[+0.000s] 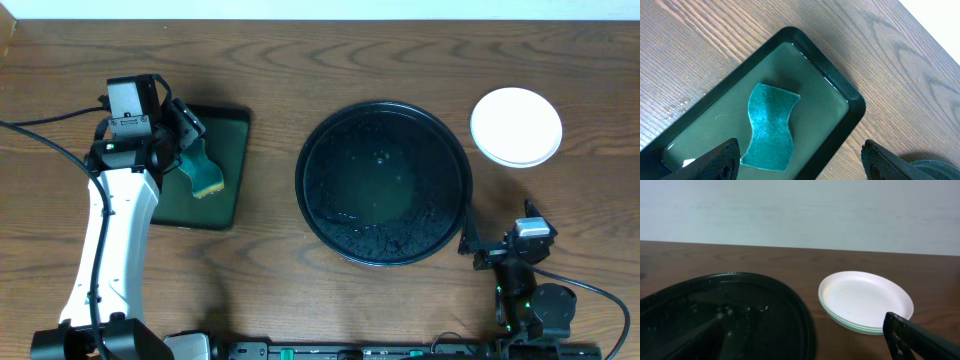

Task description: Clean dirty plates on tray and stack at the side

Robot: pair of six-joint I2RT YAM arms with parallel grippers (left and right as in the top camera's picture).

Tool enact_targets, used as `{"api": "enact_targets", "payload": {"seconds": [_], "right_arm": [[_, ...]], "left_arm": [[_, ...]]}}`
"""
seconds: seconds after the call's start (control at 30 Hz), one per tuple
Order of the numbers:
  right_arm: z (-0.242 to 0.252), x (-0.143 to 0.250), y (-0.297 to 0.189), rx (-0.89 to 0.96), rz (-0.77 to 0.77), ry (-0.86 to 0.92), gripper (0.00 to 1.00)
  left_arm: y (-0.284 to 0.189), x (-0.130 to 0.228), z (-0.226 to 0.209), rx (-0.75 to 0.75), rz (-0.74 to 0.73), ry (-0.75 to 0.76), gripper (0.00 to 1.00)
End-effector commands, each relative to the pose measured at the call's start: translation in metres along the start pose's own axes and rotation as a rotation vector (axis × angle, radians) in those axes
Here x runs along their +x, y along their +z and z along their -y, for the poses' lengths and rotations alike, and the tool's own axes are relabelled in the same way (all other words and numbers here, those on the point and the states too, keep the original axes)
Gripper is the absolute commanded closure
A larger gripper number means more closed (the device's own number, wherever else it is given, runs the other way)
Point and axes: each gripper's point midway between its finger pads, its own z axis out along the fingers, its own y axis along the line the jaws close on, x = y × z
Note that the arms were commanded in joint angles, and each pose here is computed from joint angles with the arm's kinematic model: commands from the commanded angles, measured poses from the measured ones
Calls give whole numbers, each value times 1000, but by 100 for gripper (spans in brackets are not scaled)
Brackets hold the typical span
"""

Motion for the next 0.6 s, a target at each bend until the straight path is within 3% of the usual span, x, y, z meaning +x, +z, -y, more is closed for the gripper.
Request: {"api": "enact_targets", "payload": {"seconds": [0.0, 0.57], "right_arm": [[6, 0, -1, 30, 1, -20, 1], [5, -1, -1, 23, 4, -20, 1]], "left_arm": [[-2, -6, 1, 0, 13, -1, 22], [-2, -6, 1, 0, 13, -1, 21]]}}
